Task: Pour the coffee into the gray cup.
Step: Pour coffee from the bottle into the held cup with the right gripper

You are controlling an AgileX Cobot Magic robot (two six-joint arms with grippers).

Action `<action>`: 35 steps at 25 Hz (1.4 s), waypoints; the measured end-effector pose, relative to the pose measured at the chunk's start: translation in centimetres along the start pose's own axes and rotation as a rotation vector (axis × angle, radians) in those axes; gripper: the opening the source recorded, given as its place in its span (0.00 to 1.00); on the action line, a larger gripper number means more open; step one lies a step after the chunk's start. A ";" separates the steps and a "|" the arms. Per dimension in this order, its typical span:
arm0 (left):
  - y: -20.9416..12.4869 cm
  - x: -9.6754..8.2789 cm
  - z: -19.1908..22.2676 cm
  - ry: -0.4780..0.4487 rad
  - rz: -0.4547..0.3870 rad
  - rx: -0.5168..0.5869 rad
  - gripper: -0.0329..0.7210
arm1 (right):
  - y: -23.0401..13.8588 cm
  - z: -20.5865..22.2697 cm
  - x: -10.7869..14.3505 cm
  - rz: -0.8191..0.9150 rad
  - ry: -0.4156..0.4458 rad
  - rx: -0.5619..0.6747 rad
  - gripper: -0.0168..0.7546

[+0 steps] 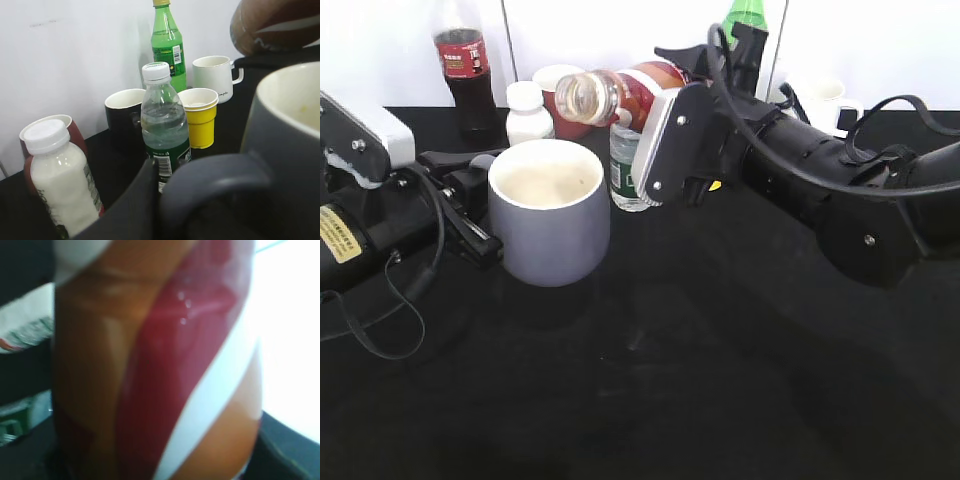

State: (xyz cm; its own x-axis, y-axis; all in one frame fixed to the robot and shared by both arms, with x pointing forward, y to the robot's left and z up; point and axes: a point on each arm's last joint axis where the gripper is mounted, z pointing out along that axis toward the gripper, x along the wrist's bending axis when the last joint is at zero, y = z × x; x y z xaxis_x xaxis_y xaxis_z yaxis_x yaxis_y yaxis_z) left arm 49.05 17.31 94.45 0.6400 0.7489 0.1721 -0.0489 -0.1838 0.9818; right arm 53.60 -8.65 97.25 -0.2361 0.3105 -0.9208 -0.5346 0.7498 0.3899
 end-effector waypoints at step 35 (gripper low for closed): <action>-0.1 -0.3 0.0 -0.033 0.018 0.016 0.12 | 0.3 0.0 -0.7 -0.312 -0.081 -0.024 0.68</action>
State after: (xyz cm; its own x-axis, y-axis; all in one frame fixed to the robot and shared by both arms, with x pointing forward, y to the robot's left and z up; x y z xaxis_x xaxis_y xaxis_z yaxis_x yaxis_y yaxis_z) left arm 48.87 17.12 94.26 0.6640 0.7240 0.1870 -0.0489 -0.2075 0.9770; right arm 53.56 -8.64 98.04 0.0067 0.1144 -0.9934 -0.5903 0.8023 0.0884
